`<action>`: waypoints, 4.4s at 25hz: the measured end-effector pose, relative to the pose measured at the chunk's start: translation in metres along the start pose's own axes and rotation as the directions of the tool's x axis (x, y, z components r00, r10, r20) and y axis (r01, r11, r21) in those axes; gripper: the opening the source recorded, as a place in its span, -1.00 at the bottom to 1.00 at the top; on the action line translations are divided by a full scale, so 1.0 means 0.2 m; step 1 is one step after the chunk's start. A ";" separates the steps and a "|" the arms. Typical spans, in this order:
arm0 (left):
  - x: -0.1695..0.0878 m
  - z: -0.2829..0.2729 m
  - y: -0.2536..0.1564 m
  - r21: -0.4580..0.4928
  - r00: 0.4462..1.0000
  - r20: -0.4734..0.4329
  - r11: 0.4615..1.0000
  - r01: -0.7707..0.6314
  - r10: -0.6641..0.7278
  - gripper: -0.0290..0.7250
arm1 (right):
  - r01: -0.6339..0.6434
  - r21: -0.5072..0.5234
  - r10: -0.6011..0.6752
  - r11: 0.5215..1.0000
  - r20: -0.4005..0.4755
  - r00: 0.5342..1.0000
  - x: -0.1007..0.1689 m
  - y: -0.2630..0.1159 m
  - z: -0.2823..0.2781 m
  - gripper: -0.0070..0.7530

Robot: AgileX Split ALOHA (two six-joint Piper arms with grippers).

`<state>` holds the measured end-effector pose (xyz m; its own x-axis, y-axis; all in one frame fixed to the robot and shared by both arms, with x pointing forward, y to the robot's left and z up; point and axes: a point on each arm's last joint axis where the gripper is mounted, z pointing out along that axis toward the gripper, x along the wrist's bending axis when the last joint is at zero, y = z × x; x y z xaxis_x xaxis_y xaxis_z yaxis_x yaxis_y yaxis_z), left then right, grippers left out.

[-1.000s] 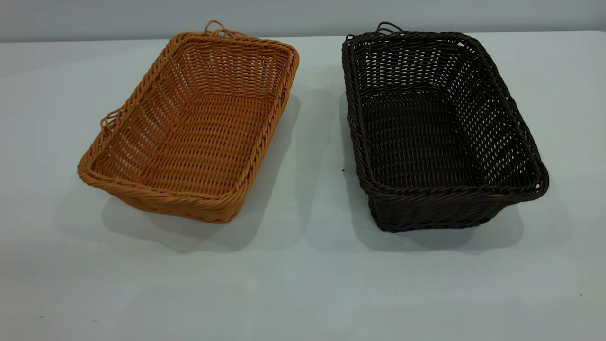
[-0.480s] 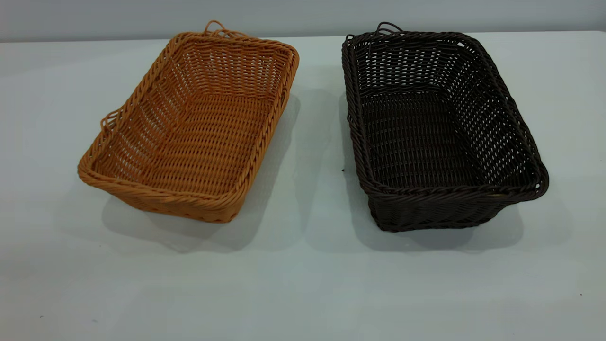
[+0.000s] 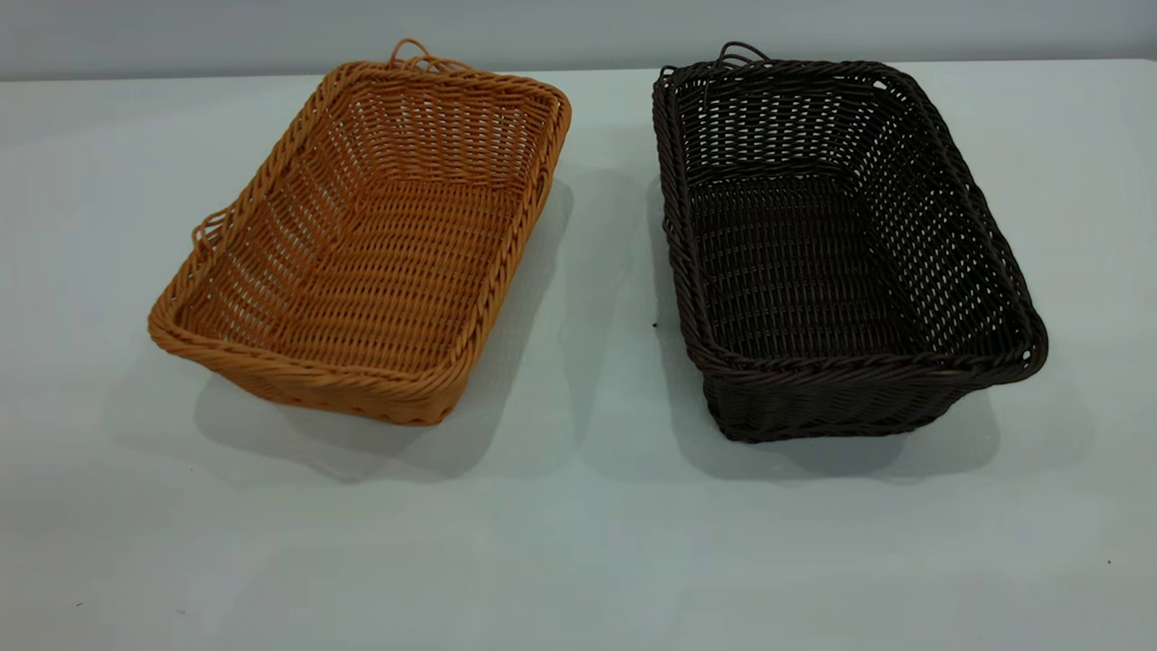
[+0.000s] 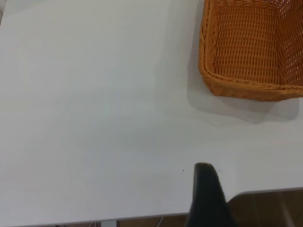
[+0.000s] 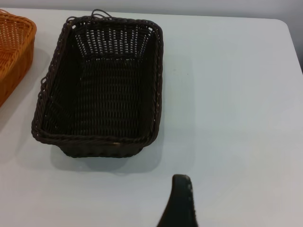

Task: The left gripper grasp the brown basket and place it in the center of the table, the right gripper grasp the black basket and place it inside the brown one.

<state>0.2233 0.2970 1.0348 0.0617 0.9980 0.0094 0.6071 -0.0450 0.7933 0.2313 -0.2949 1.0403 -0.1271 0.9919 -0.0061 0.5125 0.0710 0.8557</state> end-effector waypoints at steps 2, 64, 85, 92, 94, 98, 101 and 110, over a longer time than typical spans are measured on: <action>0.00 0.00 0.00 -0.001 1.000 0.000 1.000 0.000 0.000 0.22 | 0.000 -0.003 0.000 1.000 0.000 1.000 0.00 0.00 0.00 0.47; 0.08 0.97 0.69 0.228 0.997 0.032 0.971 -0.075 0.070 0.63 | -0.820 0.568 0.852 -0.068 0.461 0.249 0.49 -0.08 1.72 0.56; 0.09 1.29 0.67 0.377 0.999 0.037 0.926 -0.022 0.009 0.63 | -0.976 0.207 0.727 -0.073 0.681 0.090 0.43 -0.29 1.87 0.27; 0.08 1.63 0.70 0.462 0.998 0.050 0.887 0.015 -0.043 0.63 | -0.972 0.220 0.739 -0.080 0.667 0.090 0.44 -0.27 1.91 0.27; 0.05 1.74 0.70 0.483 0.997 0.064 0.876 0.007 -0.043 0.63 | -0.972 0.220 0.739 -0.080 0.668 0.090 0.44 -0.27 1.91 0.27; -0.01 1.96 0.68 0.513 0.994 0.104 0.858 -0.036 -0.020 0.63 | -0.972 0.219 0.737 -0.080 0.670 0.090 0.44 -0.28 1.92 0.27; -0.06 2.11 0.65 0.531 0.992 0.126 0.845 -0.058 -0.011 0.63 | -0.972 0.219 0.737 -0.080 0.670 0.091 0.44 -0.28 1.92 0.27; -0.24 2.41 0.47 0.589 0.982 0.191 0.799 -0.120 0.007 0.60 | -0.974 0.213 0.736 -0.074 0.671 0.091 0.44 -0.28 1.92 0.18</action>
<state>0.6602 0.2236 0.8156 0.2163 0.9710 -0.1017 0.9444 -0.1816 0.2742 0.5170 -0.1710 0.7935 0.9353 0.2130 0.2825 0.2666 -0.9492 -0.1670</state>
